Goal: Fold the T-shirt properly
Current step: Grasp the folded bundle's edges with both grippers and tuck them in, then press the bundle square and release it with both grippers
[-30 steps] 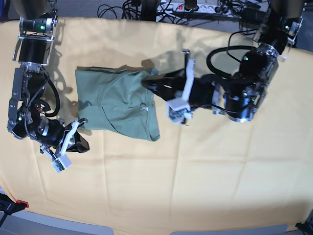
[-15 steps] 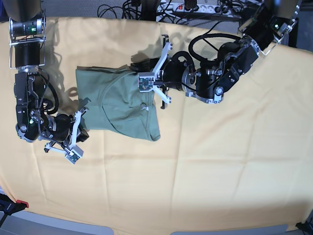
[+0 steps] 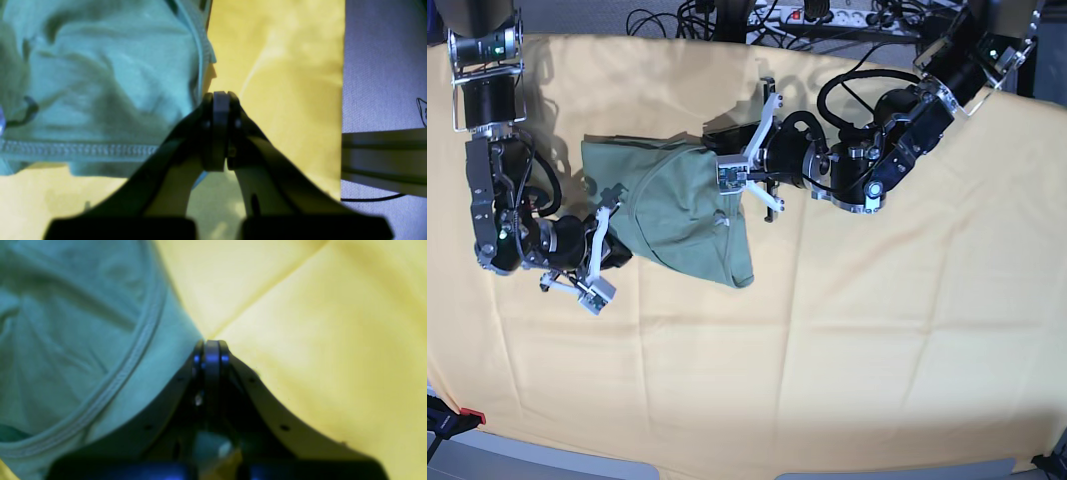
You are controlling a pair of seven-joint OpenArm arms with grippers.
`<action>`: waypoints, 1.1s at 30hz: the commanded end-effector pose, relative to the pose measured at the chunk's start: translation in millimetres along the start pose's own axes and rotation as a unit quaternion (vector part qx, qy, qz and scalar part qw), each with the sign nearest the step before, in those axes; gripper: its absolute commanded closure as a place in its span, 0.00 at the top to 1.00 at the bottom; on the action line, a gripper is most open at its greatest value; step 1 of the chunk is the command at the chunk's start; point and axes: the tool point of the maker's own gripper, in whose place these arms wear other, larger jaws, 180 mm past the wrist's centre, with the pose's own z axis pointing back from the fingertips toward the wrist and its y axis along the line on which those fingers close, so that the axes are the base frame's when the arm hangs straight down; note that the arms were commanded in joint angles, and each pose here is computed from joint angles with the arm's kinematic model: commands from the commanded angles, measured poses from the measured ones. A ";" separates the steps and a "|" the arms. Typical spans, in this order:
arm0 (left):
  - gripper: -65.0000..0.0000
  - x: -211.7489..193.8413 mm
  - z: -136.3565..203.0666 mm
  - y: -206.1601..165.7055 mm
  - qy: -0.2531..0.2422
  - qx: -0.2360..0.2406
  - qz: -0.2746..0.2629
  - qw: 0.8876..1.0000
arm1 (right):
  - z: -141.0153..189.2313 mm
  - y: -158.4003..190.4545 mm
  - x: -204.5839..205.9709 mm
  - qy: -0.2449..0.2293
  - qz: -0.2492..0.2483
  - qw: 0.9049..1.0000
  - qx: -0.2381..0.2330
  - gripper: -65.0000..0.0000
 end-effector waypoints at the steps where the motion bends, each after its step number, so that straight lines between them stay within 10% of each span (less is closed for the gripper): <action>1: 0.00 14.5 4.8 4.6 -0.022 0.005 -0.015 1.000 | 7.4 -7.5 13.4 -0.021 0.008 1.000 -0.008 0.00; 13: 0.00 -3.2 3.1 39.0 -0.016 0.064 -0.035 0.997 | 19.0 -9.1 -15.4 0.032 -0.008 0.999 0.007 0.00; 24: 0.00 -5.3 30.8 148.7 -0.007 0.182 -0.030 0.983 | 24.1 9.3 -49.1 0.036 -0.055 0.998 0.005 0.00; 33: 0.00 22.6 79.7 212.6 -0.014 0.274 -0.044 0.961 | 74.7 27.6 -24.3 -0.066 -0.066 0.996 0.002 0.00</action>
